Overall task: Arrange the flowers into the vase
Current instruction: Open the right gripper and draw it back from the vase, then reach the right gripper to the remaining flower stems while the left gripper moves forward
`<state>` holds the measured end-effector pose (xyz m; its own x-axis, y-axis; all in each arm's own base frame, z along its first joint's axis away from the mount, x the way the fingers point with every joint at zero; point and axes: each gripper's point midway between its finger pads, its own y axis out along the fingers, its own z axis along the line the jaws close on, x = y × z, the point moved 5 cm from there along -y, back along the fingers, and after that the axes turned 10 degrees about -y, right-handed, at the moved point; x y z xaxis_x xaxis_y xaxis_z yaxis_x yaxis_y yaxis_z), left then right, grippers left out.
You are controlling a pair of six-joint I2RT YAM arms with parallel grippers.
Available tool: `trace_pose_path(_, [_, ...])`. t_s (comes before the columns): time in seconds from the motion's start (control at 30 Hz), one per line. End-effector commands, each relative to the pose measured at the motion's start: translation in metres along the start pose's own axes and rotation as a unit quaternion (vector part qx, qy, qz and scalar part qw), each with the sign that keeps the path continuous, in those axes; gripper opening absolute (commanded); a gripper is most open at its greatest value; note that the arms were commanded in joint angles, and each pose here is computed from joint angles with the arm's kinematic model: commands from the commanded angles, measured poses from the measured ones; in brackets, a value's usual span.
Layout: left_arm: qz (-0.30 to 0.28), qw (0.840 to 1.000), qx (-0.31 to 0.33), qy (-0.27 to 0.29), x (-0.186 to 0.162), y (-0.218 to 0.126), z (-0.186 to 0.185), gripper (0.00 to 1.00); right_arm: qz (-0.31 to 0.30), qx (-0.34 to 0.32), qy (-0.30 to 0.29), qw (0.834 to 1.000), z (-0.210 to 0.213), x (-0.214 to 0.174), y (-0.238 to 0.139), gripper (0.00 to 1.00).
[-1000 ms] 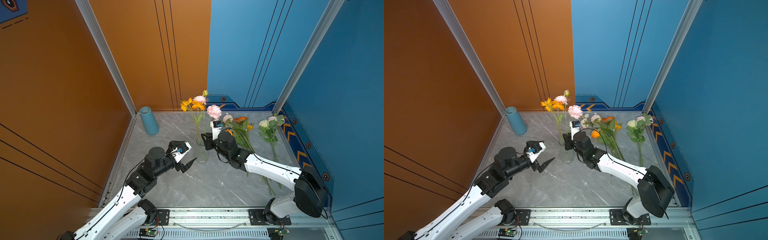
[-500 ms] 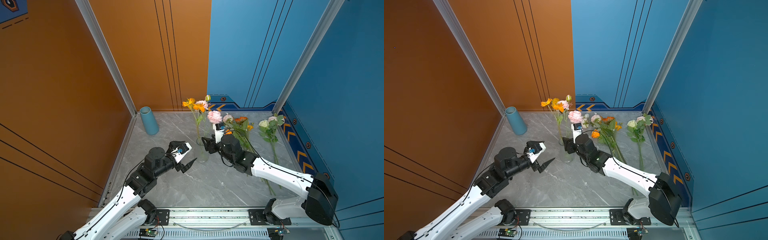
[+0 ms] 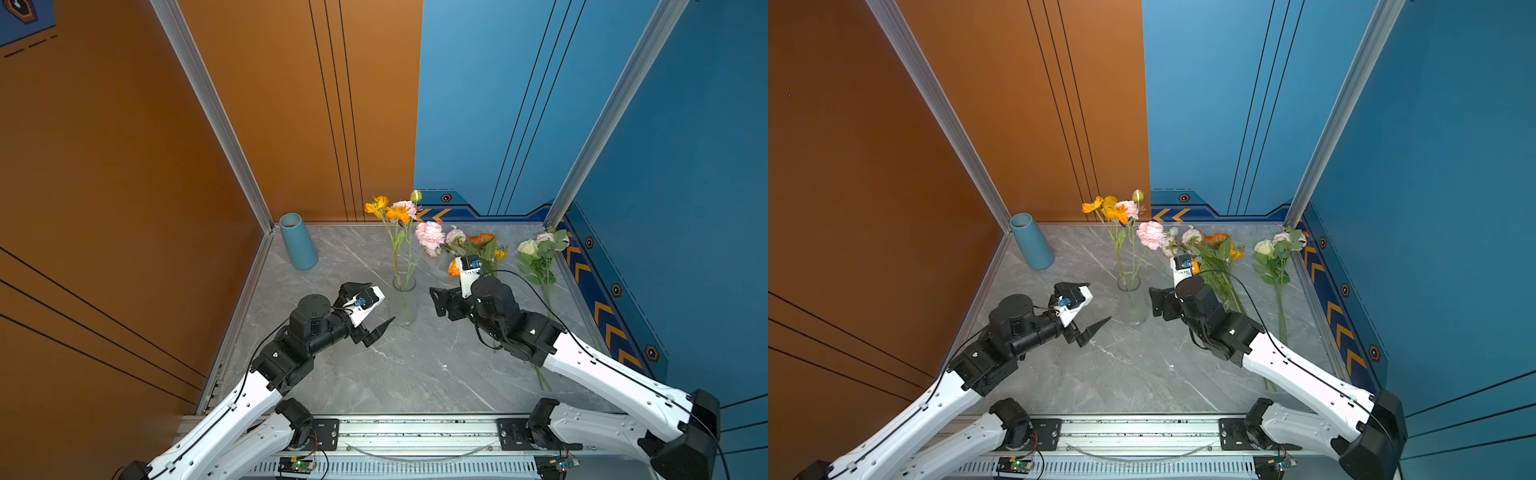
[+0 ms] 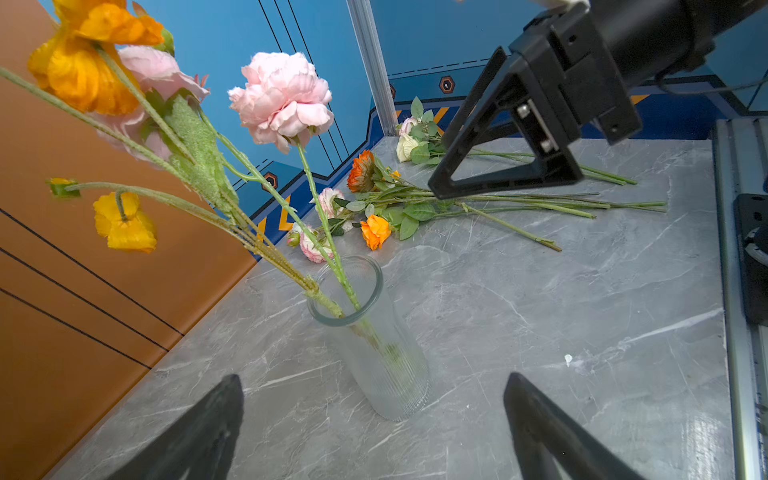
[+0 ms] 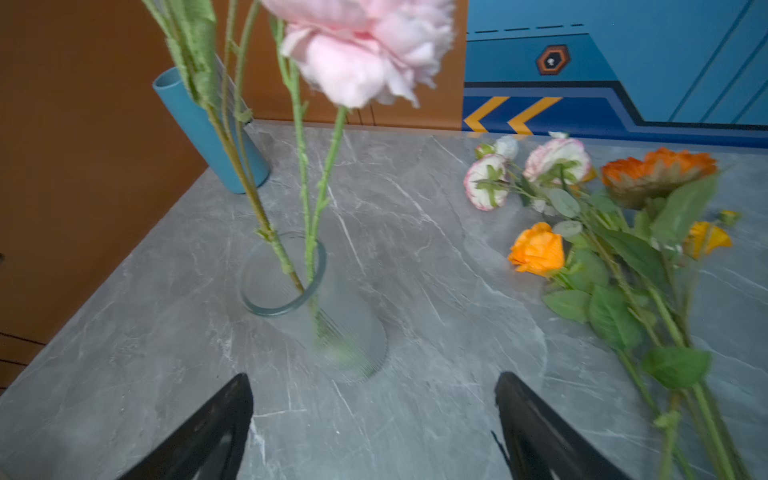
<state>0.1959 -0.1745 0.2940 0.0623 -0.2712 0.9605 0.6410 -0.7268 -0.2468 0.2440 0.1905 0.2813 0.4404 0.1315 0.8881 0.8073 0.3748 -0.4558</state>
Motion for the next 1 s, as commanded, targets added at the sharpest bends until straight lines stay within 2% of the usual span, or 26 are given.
trace_pose_path(0.0, [0.002,0.999,-0.053,-0.006,-0.001,0.008,-0.015,0.98,0.089,-0.112,0.053,0.988,-0.064,-0.047,-0.012,0.91])
trace_pose_path(0.13, [0.021,0.991,-0.133,-0.024,0.02,0.041,-0.041,0.98,0.126,-0.198,0.165,0.958,-0.137,-0.074,-0.031,0.85])
trace_pose_path(0.3, [0.072,0.977,-0.187,0.072,0.054,0.09,-0.092,0.98,0.172,-0.269,0.245,0.915,-0.211,-0.095,-0.046,0.82])
trace_pose_path(0.4, [0.102,0.971,-0.21,0.059,0.047,0.117,-0.108,0.98,0.212,-0.299,0.271,0.89,-0.252,-0.111,-0.047,0.78])
trace_pose_path(0.47, [0.117,0.965,-0.232,0.033,0.034,0.123,-0.116,0.98,0.251,-0.32,0.273,0.872,-0.276,-0.123,-0.046,0.7])
trace_pose_path(0.53, [0.12,0.961,-0.242,0.05,0.022,0.12,-0.131,0.98,0.287,-0.331,0.272,0.857,-0.299,-0.135,-0.043,0.59])
trace_pose_path(0.6, [0.102,0.963,-0.237,0.081,0.016,0.117,-0.143,0.98,0.29,-0.307,0.305,0.853,-0.315,-0.142,-0.033,0.51])
trace_pose_path(0.7, [0.105,0.963,-0.234,0.086,0.013,0.117,-0.152,0.98,0.256,-0.276,0.342,0.861,-0.336,-0.148,-0.012,0.48])
trace_pose_path(0.9, [0.112,0.966,-0.233,0.007,0.02,0.125,-0.15,0.98,0.272,-0.287,0.293,0.871,-0.359,-0.143,-0.002,0.46])
trace_pose_path(0.97, [0.118,0.965,-0.232,0.008,0.02,0.126,-0.153,0.98,0.28,-0.283,0.293,0.869,-0.36,-0.147,-0.002,0.38])
